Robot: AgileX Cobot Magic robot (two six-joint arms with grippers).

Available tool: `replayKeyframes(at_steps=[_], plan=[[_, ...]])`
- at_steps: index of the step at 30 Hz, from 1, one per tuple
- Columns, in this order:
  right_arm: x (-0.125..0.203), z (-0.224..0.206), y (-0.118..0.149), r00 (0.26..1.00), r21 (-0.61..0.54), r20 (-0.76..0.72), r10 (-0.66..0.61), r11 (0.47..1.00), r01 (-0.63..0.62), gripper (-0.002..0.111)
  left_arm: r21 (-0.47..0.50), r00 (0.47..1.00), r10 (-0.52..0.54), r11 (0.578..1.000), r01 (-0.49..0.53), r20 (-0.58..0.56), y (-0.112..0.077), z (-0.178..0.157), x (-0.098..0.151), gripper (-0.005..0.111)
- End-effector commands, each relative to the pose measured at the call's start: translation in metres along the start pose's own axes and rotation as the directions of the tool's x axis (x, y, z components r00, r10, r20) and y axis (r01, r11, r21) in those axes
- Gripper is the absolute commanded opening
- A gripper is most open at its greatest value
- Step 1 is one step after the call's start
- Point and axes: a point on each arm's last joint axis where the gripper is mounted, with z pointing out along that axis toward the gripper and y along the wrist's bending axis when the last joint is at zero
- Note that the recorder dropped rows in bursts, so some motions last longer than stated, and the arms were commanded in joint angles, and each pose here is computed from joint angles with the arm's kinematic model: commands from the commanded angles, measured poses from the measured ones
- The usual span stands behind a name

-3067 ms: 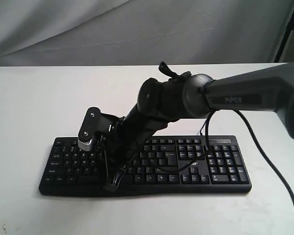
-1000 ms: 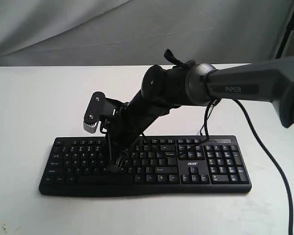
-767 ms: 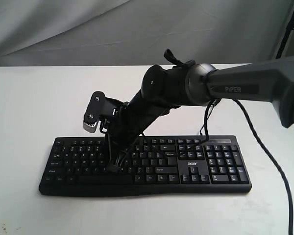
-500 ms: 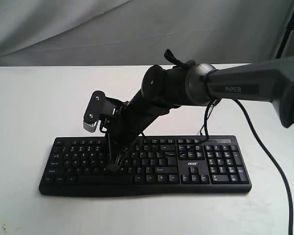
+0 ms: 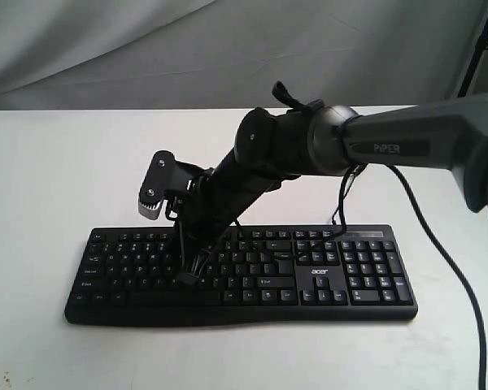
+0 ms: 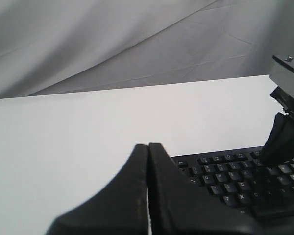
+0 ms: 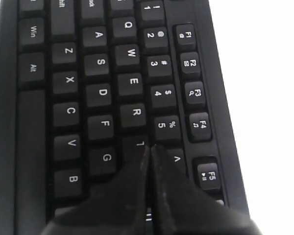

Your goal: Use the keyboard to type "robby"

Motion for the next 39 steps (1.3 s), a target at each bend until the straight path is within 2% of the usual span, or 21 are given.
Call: replayKeyframes(at_steps=[1, 13, 28, 33, 39], plan=[[0.003, 0.005, -0.003, 1.000, 0.004, 0.001, 0.015, 1.000, -0.015, 0.000, 0.005, 1.000, 0.003, 1.000, -0.003, 0.005, 0.000, 0.000, 0.001, 0.000], [0.003, 0.005, -0.003, 1.000, 0.003, 0.003, 0.018, 1.000, -0.018, 0.000, 0.005, 1.000, 0.003, 1.000, -0.003, 0.005, 0.000, 0.000, 0.001, 0.000], [-0.016, -0.027, -0.003, 0.998, 0.046, 0.056, -0.013, 0.999, 0.010, 0.000, 0.005, 1.000, 0.003, 1.000, -0.003, 0.005, 0.000, 0.000, 0.001, 0.000], [-0.034, -0.063, 0.000, 0.993, 0.094, 0.116, -0.021, 0.995, 0.010, 0.000, 0.005, 1.000, 0.003, 1.000, -0.003, 0.005, 0.000, 0.000, 0.001, 0.000], [-0.061, -0.146, 0.019, 0.966, 0.217, 0.250, -0.063, 0.976, 0.007, 0.000, 0.005, 1.000, 0.003, 1.000, -0.003, 0.005, 0.000, 0.000, 0.001, 0.000]])
